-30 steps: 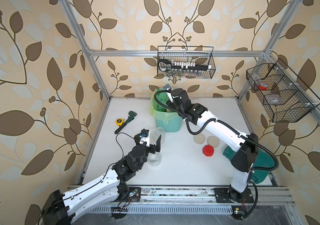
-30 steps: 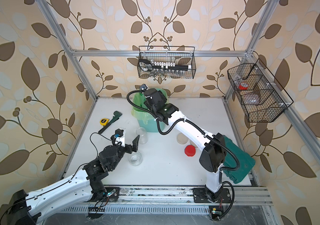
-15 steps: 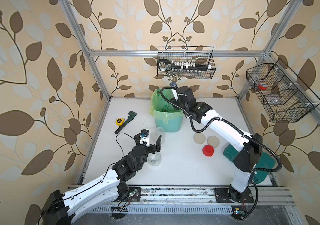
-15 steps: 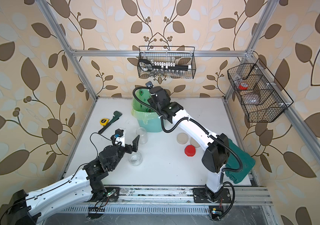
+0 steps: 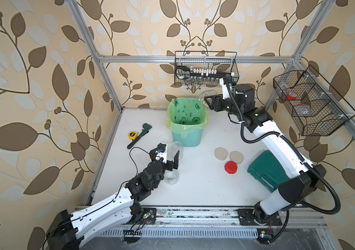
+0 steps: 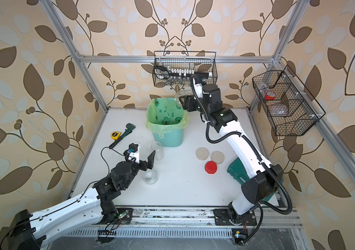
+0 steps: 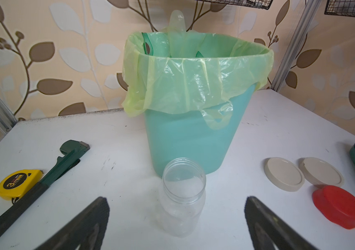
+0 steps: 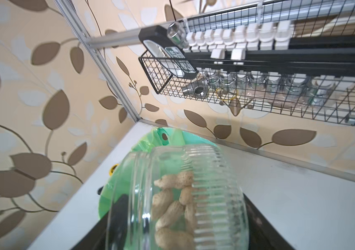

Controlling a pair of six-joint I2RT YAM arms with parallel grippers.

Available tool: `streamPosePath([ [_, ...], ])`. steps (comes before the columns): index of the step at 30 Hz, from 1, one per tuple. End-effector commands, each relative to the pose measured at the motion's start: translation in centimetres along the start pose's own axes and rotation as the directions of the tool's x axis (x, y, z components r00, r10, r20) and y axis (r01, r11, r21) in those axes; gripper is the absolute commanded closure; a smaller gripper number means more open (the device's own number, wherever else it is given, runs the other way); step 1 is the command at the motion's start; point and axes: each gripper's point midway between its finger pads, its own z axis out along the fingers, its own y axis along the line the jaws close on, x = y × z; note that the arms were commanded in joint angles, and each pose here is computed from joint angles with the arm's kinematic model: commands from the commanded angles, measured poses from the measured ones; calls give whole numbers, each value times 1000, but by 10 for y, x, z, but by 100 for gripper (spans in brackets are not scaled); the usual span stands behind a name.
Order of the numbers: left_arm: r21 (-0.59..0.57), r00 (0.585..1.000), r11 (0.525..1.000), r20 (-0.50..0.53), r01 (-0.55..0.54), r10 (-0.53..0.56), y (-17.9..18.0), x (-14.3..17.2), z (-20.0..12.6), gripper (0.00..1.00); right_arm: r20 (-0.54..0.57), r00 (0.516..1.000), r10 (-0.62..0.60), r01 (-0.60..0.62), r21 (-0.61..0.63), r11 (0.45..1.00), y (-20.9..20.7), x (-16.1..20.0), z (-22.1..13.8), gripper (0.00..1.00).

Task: Empty moldy peanuts from jars
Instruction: Pour the moldy peanuts from the jar into the trash bin.

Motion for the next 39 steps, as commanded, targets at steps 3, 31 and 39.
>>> streamPosePath([
  [3, 7, 997, 999, 58, 48, -48, -1, -24, 1, 1, -54, 982, 179, -187, -314, 931, 28, -3, -7, 100],
  [31, 7, 997, 999, 63, 50, -50, 0, -25, -1, 1, -86, 964, -251, 264, 219, 939, -7, 29, 40, 100],
  [39, 8, 997, 999, 61, 50, -51, 0, -25, -1, 1, -117, 925, -362, 381, 284, 880, 8, 32, 50, 100],
])
